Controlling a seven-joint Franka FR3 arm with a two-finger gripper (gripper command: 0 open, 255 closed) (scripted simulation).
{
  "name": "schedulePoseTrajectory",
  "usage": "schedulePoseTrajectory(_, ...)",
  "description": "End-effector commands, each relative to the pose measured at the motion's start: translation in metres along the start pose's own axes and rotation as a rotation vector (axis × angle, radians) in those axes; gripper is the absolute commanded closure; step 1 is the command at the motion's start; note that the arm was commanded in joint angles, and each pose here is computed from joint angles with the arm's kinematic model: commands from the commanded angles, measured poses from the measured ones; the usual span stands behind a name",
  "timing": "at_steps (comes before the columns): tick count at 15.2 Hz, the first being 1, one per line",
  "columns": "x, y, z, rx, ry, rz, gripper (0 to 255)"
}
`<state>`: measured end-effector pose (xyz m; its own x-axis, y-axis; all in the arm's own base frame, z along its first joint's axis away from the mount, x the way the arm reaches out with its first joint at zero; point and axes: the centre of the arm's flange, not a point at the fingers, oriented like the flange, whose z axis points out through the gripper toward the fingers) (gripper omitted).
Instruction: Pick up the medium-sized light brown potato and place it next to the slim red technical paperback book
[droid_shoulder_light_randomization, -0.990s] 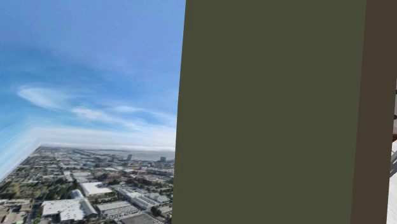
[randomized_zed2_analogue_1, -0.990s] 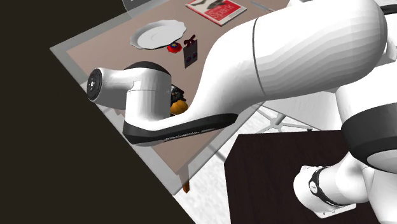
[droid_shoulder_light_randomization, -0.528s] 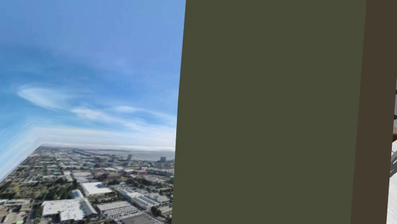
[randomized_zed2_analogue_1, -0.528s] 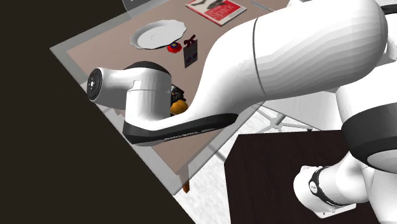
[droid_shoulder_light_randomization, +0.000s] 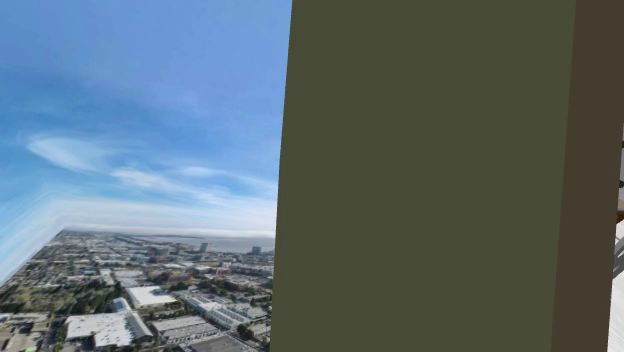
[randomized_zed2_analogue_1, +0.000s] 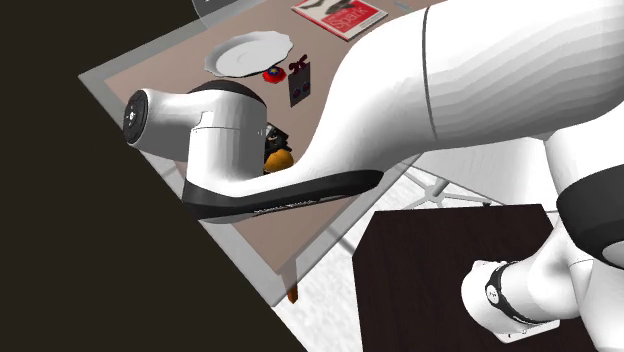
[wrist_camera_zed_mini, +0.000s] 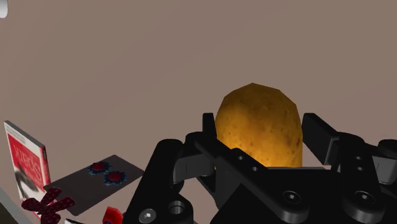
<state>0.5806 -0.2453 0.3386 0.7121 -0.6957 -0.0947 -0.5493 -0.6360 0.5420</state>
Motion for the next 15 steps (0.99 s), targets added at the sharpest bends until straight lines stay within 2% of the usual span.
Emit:
schedulePoseTrajectory(1, -0.001, 0.006, -0.009, 0.000, 0.000, 0.000, 255)
schedulePoseTrajectory(15, -0.008, 0.046, -0.071, 0.000, 0.000, 0.000, 255)
